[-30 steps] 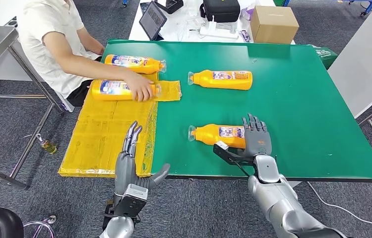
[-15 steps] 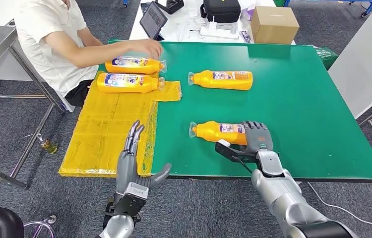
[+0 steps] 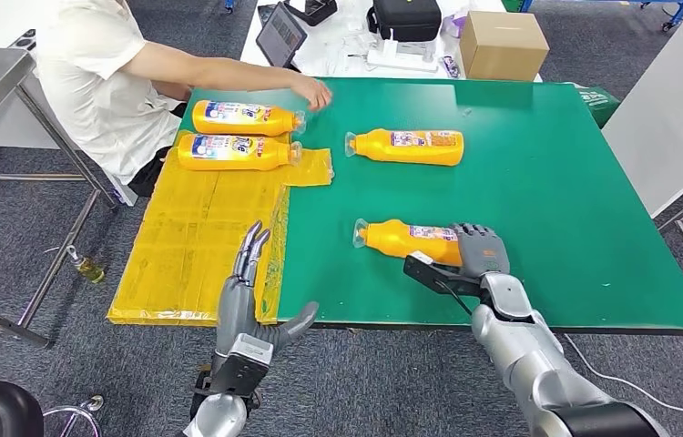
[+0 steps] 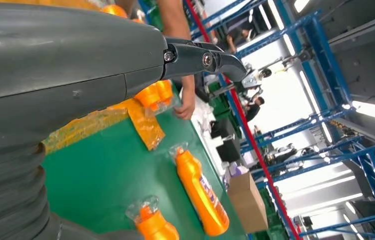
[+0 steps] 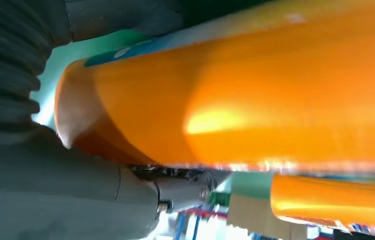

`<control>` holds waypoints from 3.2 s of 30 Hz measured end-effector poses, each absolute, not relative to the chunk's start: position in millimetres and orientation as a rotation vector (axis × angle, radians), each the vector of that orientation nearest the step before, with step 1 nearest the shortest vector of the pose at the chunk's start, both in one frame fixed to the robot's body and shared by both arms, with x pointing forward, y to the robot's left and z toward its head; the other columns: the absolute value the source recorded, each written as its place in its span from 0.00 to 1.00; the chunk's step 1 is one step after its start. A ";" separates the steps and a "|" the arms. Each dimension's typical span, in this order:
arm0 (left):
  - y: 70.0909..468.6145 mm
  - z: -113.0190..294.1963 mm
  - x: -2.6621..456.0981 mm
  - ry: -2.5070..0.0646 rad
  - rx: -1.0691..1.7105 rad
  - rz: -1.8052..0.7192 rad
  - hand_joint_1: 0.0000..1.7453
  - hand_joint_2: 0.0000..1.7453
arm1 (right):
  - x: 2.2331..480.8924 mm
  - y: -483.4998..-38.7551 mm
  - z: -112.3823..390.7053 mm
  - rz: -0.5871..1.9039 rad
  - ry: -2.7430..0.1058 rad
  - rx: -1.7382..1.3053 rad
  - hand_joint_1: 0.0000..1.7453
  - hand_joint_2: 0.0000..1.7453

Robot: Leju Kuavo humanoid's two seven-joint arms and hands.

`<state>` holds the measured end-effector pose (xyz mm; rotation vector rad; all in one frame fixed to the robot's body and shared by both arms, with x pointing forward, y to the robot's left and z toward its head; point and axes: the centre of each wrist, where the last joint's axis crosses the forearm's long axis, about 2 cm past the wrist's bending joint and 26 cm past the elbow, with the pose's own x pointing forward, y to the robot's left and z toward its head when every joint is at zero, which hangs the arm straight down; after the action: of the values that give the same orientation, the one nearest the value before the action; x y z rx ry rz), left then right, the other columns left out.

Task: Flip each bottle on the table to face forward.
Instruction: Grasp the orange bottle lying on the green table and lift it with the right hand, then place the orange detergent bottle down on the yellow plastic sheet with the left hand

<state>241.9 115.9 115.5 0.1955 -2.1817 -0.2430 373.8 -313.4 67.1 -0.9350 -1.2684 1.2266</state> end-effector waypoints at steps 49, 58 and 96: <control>101.7 125.0 243.9 -1.548 -0.629 0.413 0.12 1.00 | 277.4 -94.1 80.6 0.901 -2.120 -0.169 0.99 1.00; 106.5 126.6 247.3 -1.552 -0.745 0.423 1.00 1.00 | 276.0 -90.2 81.1 0.886 -2.115 -0.113 0.00 1.00; 254.5 83.4 339.8 -1.674 0.740 -0.712 0.98 1.00 | 239.1 -116.5 127.6 0.317 -2.451 -0.331 0.00 0.00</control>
<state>339.8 254.5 83.4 0.7398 -1.6737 -0.7116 239.1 -116.5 127.6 -0.3306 -2.4508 0.3170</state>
